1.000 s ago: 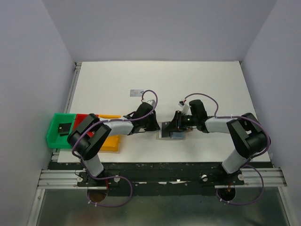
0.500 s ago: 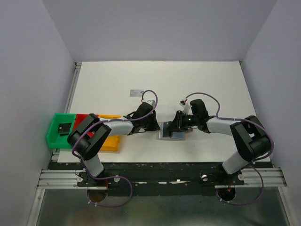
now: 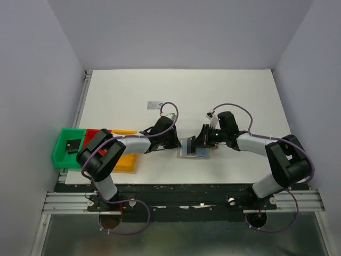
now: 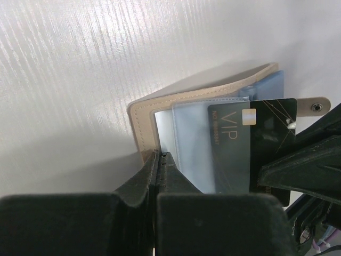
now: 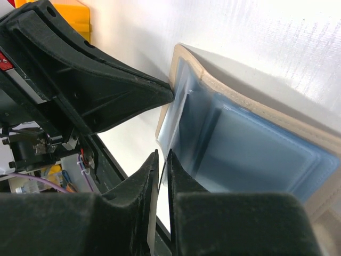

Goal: Take the credit cards out of the card holder
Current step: Remove the credit card from the card holder, then place the credit card at the center of the board.

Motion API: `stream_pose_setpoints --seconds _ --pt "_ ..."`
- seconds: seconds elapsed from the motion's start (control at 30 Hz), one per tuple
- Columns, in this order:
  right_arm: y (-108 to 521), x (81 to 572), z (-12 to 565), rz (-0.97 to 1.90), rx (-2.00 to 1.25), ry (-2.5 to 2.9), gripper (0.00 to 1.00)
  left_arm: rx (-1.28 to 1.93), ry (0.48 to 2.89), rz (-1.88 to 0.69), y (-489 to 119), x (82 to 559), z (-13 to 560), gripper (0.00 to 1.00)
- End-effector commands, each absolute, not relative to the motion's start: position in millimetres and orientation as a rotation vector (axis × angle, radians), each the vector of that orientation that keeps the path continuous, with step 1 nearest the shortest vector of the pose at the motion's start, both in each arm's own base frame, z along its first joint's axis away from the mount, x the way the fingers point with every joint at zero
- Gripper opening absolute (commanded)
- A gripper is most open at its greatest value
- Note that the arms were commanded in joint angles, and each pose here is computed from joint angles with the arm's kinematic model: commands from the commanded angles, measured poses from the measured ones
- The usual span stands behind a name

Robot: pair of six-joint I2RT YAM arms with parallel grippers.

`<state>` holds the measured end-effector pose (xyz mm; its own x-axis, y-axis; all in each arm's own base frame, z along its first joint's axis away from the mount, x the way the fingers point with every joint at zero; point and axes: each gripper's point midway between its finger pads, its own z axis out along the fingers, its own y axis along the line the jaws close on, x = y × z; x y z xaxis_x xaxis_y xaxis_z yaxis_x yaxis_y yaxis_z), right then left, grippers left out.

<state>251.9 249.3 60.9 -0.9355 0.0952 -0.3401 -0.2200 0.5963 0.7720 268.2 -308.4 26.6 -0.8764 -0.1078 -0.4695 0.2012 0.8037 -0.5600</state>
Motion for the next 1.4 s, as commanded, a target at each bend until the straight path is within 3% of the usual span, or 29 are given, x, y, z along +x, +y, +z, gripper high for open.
stream_pose_setpoints --seconds 0.0,0.23,0.7,0.77,0.97,1.3,1.37 --pt "242 256 63 1.222 -0.081 2.468 0.17 0.065 2.608 -0.723 -285 248 -4 0.00" --pt "233 254 56 1.171 -0.041 2.506 0.00 0.066 2.607 -0.718 -283 246 -3 0.00" --pt "202 239 61 0.965 -0.007 2.588 0.00 0.122 2.554 -0.735 -289 249 19 0.00" --pt "197 238 71 0.931 -0.030 2.574 0.00 0.135 2.532 -0.749 -293 251 30 0.09" --pt "180 236 108 0.821 -0.104 2.484 0.00 0.188 2.428 -0.794 -309 262 78 0.52" --pt "193 199 187 0.939 -0.430 2.360 0.00 0.201 2.162 -0.821 -292 278 185 0.93" --pt "200 183 200 0.975 -0.563 2.367 0.00 0.281 1.980 -1.001 -295 269 218 0.94"
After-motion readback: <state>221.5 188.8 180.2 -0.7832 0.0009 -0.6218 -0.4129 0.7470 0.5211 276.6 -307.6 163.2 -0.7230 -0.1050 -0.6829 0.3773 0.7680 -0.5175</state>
